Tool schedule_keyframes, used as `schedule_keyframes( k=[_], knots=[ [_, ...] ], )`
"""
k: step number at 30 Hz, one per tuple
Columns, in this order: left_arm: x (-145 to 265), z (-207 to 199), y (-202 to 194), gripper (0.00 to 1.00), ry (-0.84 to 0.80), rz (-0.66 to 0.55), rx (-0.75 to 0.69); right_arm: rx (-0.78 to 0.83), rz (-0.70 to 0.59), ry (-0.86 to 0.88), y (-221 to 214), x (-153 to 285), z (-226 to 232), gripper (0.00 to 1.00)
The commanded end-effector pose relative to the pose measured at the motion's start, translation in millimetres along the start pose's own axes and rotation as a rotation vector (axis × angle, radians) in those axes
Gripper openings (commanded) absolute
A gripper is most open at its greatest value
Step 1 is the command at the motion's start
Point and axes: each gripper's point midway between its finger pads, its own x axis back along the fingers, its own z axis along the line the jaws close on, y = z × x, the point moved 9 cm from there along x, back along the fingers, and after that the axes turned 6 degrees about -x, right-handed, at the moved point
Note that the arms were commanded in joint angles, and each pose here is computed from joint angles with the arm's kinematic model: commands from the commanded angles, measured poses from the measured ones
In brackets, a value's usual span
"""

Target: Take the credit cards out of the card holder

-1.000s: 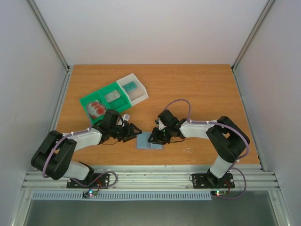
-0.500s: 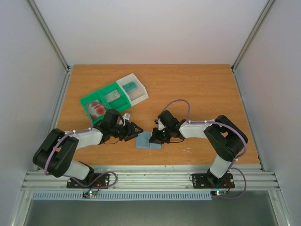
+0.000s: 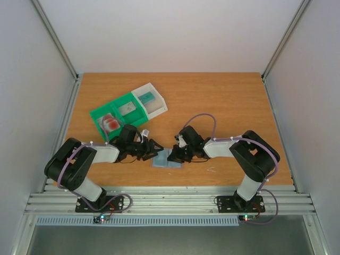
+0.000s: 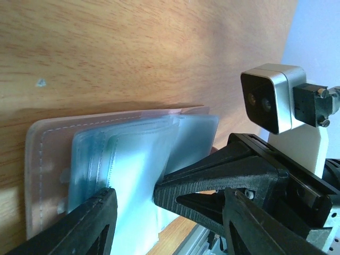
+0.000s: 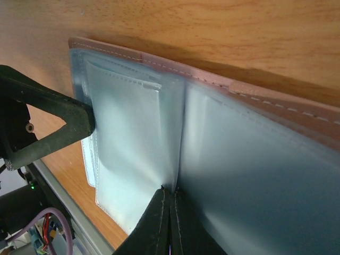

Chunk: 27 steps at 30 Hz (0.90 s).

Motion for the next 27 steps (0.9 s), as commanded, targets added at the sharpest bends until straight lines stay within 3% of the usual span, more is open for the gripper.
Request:
schedule_keyframes(
  k=[1,16,27],
  knots=[
    [-2,0,-1,0.56,-0.024,-0.008,-0.028,-0.042,0.007,-0.068,-6,-10,-21,0.01],
    [23,-14,-6,0.60,0.112,-0.044,-0.112,-0.065,0.014,-0.038,-6,-14,-29,0.01],
    [11,-12,-3,0.59,0.044,-0.011,-0.093,-0.069,0.020,-0.030,-5,-14,-28,0.01]
  ],
)
